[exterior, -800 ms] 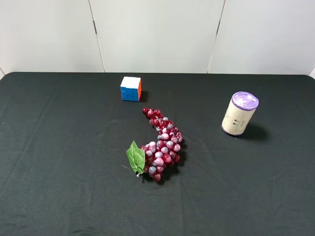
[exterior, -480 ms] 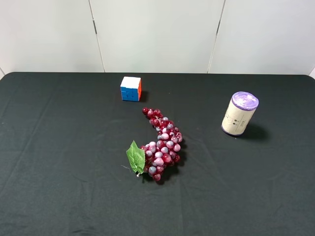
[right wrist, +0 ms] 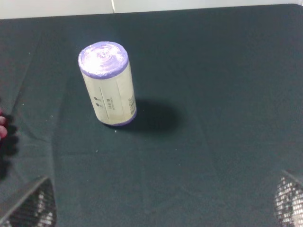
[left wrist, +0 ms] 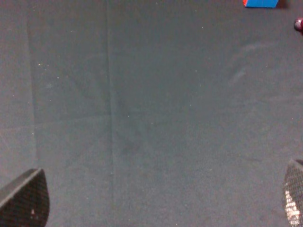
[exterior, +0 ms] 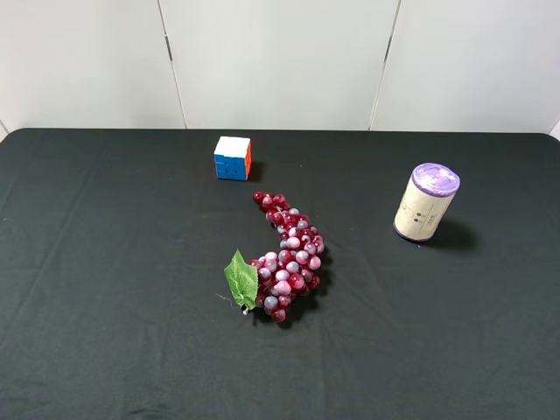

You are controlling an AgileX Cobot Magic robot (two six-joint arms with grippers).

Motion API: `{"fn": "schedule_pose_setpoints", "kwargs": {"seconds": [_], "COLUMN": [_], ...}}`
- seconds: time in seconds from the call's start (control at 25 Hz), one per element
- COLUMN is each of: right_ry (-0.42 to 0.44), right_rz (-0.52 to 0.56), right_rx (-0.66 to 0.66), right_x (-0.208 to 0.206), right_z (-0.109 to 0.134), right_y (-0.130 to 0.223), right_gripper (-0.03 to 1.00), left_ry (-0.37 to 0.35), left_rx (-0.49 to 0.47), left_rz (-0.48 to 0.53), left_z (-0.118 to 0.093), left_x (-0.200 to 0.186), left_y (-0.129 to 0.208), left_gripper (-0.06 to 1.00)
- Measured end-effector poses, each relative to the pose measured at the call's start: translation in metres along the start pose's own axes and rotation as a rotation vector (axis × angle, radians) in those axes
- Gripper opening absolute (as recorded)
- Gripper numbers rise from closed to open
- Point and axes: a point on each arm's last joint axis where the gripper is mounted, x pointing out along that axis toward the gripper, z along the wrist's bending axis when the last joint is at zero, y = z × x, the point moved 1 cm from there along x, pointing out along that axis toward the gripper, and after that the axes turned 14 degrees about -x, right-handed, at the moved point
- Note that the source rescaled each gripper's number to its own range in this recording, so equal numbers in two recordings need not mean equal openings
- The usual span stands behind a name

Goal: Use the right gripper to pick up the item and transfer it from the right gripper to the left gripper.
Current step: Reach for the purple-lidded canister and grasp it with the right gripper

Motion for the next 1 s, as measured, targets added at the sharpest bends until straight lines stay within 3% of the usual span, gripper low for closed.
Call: {"fn": "schedule_pose_setpoints", "kwargs": {"seconds": [0.32,0.68,1.0], "right_ry": [-0.01,-0.036,-0.076], "right_rz": [0.049,0.224,0.291], "right_rx": [0.003,-0.024,-0.111], "right_x": [0.005,0.04,0.082], "right_z": [-0.002,-0.017,-0.028], "right_y": [-0.009,-0.064,-0.116], "right_gripper": [1.0,1.0,1.0], "left_ry": [0.0,0.0,0.0], "left_rx": [0.0,0.0,0.0], "left_rz": [0.0,0.0,0.0], "left_z": [0.0,0.0,0.0], "left_x": [0.0,0.0,0.0], "left_y": [0.0,0.0,0.0], "left_gripper": [0.96,0.96,0.96]}}
